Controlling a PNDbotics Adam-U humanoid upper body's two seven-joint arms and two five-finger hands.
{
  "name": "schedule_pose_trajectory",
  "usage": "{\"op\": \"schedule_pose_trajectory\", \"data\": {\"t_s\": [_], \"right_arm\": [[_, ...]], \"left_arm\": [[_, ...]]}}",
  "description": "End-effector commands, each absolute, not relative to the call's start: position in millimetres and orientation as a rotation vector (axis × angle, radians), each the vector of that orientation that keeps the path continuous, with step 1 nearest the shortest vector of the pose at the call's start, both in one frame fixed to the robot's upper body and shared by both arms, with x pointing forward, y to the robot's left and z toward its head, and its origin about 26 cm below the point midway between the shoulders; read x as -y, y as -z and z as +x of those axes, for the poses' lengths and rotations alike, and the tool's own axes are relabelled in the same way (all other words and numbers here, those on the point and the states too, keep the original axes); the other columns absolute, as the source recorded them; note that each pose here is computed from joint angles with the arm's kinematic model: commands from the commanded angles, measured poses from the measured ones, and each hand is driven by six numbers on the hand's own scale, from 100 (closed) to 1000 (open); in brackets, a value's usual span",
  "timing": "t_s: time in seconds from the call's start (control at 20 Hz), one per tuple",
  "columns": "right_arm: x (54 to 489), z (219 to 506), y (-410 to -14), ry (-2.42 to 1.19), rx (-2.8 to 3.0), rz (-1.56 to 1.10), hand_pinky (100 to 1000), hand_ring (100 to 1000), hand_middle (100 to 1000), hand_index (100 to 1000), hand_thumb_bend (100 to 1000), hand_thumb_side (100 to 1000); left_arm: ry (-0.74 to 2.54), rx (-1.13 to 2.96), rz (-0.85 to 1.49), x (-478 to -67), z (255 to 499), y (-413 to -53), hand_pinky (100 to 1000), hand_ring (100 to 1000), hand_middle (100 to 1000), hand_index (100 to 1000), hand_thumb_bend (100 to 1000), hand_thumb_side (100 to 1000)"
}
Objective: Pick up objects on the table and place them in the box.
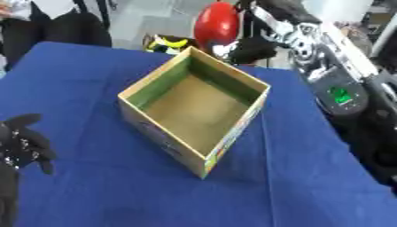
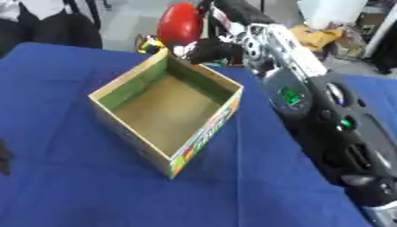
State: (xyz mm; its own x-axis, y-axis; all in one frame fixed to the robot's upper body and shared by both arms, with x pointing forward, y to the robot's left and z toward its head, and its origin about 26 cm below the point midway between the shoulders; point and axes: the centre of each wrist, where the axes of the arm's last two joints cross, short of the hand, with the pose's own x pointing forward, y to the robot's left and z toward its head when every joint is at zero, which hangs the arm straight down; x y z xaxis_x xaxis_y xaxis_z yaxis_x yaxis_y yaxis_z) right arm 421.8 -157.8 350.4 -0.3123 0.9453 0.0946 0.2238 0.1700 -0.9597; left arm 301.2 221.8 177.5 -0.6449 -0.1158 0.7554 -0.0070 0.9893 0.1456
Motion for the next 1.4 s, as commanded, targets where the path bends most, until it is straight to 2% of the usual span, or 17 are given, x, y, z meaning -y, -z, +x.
{"op": "schedule_pose_trajectory", "data": {"t_s": [0.05, 0.55, 0.8, 1.25, 1.4], "right_arm": [[150, 432, -350, -1.203, 1.669, -1.167, 178, 437, 414, 416, 100, 624], [135, 460, -301, -1.228, 1.559, -1.182, 179, 437, 417, 418, 100, 617], [131, 472, -284, -1.305, 1.443, -1.262, 203, 488, 429, 427, 100, 613], [127, 482, -281, -1.482, 1.238, -1.223, 218, 514, 449, 433, 100, 586], [126, 482, -281, -1.509, 1.216, -1.212, 246, 538, 480, 484, 100, 617]], "left_arm": [[0.181, 2.3, 0.072, -220, 299, -186, 268, 409, 428, 742, 100, 1000], [0.178, 2.31, 0.059, -218, 300, -188, 269, 409, 429, 742, 100, 1000], [0.183, 2.31, 0.054, -217, 300, -188, 269, 410, 429, 742, 100, 1000], [0.188, 2.31, 0.048, -216, 300, -189, 270, 410, 429, 743, 100, 1000], [0.189, 2.309, 0.047, -216, 300, -189, 270, 410, 429, 743, 100, 1000]]}}
